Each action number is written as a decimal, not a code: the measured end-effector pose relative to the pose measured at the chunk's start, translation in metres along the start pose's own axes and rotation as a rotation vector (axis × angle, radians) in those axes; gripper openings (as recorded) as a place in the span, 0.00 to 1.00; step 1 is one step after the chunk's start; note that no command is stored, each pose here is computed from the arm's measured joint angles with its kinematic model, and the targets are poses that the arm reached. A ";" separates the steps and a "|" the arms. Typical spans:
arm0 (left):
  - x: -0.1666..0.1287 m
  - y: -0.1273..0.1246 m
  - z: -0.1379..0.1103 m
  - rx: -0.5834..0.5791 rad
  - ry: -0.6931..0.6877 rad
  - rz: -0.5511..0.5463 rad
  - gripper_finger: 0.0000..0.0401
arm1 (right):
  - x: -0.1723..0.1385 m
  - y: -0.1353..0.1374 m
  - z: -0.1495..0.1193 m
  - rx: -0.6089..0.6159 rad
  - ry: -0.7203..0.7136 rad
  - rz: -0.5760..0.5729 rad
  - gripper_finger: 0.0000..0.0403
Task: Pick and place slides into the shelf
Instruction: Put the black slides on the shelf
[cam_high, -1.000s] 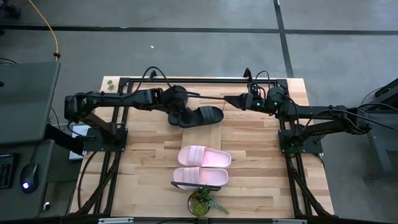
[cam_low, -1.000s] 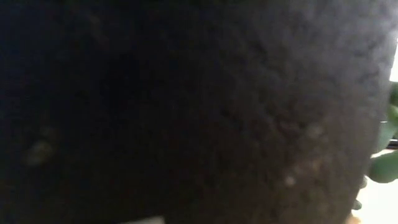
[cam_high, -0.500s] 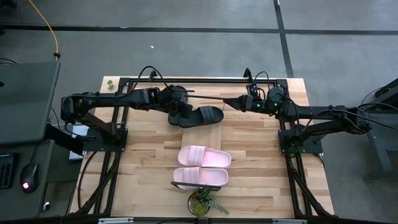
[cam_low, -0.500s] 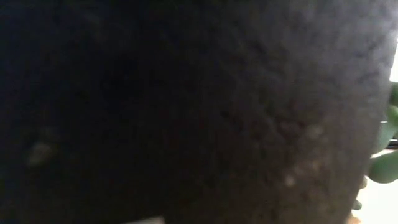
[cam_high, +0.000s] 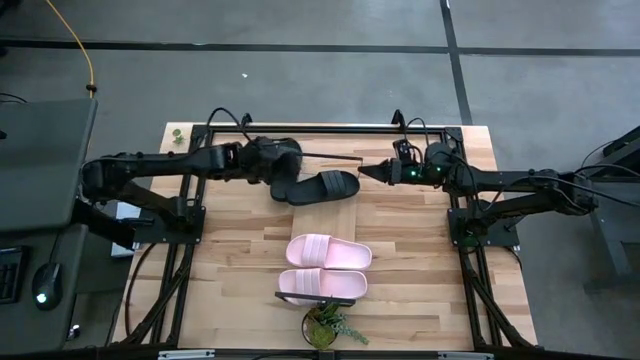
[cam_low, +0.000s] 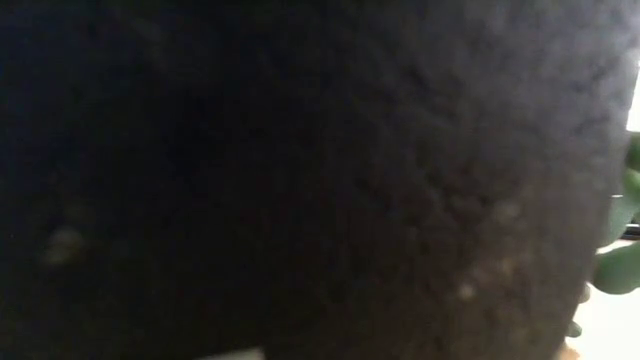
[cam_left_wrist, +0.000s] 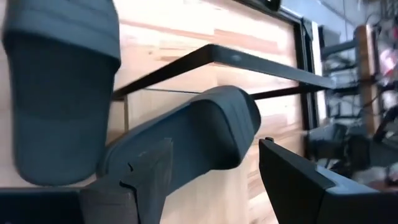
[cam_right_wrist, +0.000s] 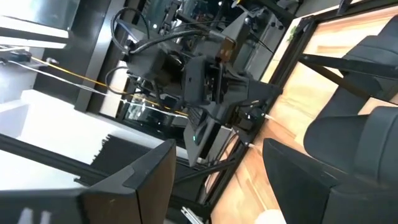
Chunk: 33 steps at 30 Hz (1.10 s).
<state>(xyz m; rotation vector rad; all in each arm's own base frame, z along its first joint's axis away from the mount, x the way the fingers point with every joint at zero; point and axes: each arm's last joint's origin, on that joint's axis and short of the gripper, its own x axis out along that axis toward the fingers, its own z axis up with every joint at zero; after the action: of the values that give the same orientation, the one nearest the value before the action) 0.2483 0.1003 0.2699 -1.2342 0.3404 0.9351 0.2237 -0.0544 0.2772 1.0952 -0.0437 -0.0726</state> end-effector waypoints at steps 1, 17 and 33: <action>0.003 0.003 -0.002 -0.028 0.000 -0.004 0.55 | 0.000 0.000 0.000 -0.001 0.001 -0.002 0.57; 0.020 0.064 -0.022 -0.337 -0.119 0.024 0.55 | 0.000 -0.003 -0.001 0.009 0.028 -0.023 0.57; 0.034 0.093 0.005 -0.471 -0.238 -0.006 0.55 | -0.001 -0.008 0.003 0.014 0.022 -0.050 0.57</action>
<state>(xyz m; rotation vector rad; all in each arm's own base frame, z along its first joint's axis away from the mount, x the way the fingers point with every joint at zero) 0.1969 0.1225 0.1886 -1.5268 -0.0806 1.1846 0.2218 -0.0608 0.2718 1.1111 0.0027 -0.1050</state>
